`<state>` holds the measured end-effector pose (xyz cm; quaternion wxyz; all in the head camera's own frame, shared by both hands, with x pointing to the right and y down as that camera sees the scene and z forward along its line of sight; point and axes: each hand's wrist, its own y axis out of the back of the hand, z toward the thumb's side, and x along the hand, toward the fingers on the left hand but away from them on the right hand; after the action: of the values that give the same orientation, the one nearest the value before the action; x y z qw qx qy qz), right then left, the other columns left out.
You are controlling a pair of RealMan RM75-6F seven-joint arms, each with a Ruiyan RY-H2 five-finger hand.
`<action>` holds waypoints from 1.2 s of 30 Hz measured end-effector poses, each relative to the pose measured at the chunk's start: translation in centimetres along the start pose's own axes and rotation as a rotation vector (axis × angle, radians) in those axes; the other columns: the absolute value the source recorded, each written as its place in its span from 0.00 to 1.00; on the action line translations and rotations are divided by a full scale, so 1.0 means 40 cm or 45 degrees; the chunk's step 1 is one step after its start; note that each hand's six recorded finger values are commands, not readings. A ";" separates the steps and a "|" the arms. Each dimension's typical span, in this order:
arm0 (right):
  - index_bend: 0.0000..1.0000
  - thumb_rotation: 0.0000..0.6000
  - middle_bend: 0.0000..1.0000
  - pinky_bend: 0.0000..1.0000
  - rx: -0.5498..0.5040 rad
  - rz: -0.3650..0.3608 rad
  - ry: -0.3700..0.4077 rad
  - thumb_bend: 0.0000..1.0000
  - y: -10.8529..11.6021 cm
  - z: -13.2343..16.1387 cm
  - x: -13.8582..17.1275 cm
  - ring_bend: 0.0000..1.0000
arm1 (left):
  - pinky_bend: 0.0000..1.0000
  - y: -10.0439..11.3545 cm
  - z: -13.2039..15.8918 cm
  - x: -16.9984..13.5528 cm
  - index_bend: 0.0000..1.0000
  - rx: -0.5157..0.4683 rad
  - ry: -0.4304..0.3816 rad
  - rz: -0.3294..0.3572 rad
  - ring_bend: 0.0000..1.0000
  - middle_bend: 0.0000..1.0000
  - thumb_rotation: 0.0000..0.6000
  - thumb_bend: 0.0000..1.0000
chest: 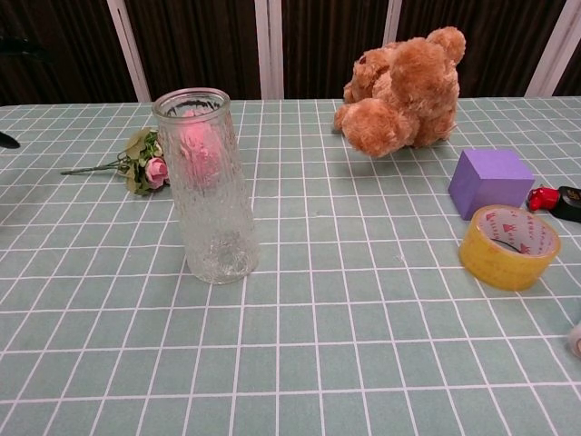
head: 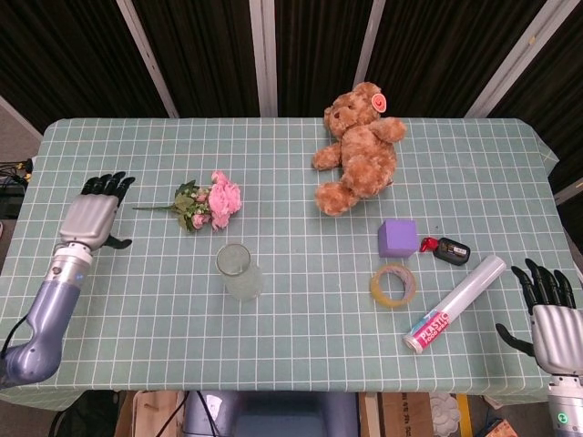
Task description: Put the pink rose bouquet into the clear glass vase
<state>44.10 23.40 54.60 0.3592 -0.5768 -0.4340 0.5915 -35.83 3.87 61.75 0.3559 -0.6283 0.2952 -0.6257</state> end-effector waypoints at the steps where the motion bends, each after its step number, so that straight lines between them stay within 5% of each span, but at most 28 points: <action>1: 0.13 1.00 0.08 0.00 0.002 0.002 -0.003 0.20 -0.002 0.000 -0.001 0.09 | 0.00 -0.006 0.015 0.018 0.00 0.006 -0.003 -0.008 0.00 0.00 1.00 0.15; 29: 0.13 1.00 0.08 0.00 0.005 0.011 -0.074 0.20 -0.010 -0.033 -0.019 0.09 | 0.00 -0.175 0.284 0.220 0.01 0.103 -0.033 -0.065 0.00 0.00 1.00 0.15; 36: 0.13 1.00 0.08 0.00 -0.001 0.006 -0.075 0.20 -0.007 -0.037 -0.017 0.09 | 0.12 -0.192 0.335 0.231 0.10 0.131 -0.058 -0.040 0.09 0.12 1.00 0.31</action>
<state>45.59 23.02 55.16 0.3445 -0.5603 -0.4434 0.6090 -22.66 1.78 73.82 0.3846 -0.6276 0.2445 -0.6312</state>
